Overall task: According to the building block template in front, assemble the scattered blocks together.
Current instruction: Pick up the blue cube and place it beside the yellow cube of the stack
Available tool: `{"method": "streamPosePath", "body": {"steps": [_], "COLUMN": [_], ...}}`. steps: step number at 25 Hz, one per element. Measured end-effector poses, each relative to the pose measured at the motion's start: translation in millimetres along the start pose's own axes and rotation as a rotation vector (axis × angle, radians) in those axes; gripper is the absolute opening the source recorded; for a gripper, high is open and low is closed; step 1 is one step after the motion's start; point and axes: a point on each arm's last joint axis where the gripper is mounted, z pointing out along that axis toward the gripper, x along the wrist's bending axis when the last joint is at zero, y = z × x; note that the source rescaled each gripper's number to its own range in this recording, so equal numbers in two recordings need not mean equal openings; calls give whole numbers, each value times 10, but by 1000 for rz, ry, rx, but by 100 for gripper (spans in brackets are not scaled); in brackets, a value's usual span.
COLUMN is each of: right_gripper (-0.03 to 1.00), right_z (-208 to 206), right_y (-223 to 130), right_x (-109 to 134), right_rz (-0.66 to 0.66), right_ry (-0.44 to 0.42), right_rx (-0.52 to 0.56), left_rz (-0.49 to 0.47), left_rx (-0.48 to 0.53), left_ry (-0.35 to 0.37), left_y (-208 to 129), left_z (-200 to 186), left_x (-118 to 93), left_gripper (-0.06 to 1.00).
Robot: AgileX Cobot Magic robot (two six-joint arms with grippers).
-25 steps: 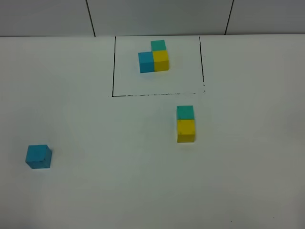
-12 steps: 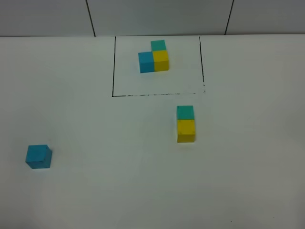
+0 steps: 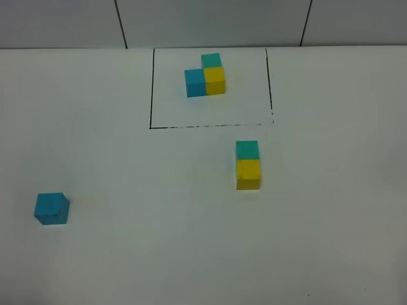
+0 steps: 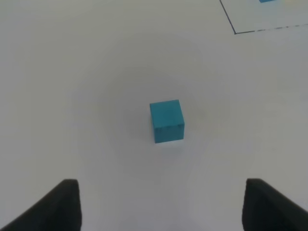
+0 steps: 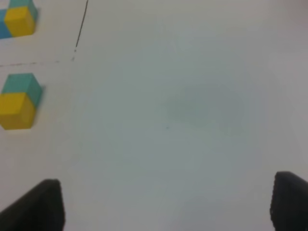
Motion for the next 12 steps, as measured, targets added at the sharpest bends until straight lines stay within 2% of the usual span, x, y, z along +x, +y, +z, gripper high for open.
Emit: {"method": "streamPosePath", "body": {"steps": [12], "right_gripper": [74], "right_z": [0], "right_y": [1], "right_x": [7], "right_rz": [-38], "right_ry": [7], "right_rx": [-1], "left_rz": [1], "left_rx": [0], "left_ry": [0], "left_y": [0], "left_z": [0], "left_x": [0], "left_gripper": [75]}}
